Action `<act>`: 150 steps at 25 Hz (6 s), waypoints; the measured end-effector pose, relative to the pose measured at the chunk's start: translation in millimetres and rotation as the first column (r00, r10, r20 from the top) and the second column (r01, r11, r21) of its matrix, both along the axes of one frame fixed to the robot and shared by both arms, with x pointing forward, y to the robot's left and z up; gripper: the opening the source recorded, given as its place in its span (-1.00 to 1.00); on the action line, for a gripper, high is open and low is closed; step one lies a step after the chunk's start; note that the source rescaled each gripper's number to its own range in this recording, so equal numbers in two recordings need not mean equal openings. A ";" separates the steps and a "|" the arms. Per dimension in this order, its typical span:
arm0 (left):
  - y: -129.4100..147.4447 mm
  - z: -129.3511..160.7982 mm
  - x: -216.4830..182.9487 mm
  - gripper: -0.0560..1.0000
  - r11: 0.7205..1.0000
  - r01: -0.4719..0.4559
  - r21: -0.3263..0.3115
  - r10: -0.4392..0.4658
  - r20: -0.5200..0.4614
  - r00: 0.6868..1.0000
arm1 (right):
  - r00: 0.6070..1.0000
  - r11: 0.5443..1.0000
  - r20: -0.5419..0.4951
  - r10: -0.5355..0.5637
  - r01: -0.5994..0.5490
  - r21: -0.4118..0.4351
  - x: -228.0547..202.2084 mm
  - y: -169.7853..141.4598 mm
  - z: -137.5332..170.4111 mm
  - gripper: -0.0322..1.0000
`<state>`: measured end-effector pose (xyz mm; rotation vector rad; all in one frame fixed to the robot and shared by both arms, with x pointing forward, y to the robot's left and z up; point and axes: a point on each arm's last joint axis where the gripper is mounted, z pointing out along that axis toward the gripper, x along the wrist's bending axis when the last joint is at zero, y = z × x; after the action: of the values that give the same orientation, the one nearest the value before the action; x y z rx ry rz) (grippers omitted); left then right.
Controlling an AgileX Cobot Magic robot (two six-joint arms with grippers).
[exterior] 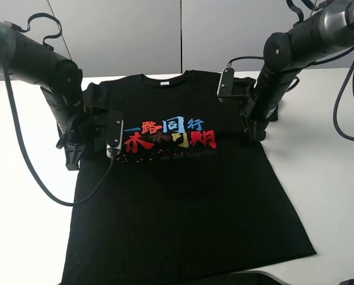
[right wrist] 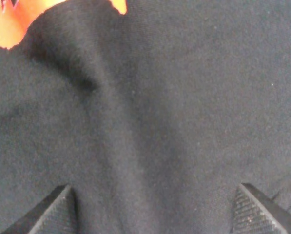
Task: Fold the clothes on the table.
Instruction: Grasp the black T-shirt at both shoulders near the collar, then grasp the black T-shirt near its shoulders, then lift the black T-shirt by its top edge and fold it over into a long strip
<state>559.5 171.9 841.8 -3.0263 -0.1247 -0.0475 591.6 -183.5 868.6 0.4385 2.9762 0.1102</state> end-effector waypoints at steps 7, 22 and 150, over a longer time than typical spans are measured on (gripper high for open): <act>-0.2 0.0 0.0 -0.88 1.000 0.003 0.003 -0.003 0.002 1.000 | 1.000 1.000 0.000 -0.001 0.001 0.001 0.0 0.1 0.0 0.47; 1.6 0.9 6.8 0.10 0.997 0.054 0.046 -0.058 0.075 0.996 | 1.000 1.000 -0.020 -0.001 0.001 -0.004 -1.1 -0.1 -3.7 0.39; 2.4 21.1 35.6 -0.89 0.981 -0.189 0.036 0.179 0.182 0.967 | 0.995 0.992 0.076 -0.061 0.052 0.115 -1.5 11.8 40.0 -0.90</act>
<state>595.1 174.2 862.9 -2.9375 -0.4127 -0.3005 590.1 -171.7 908.7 0.5190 2.8867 0.2844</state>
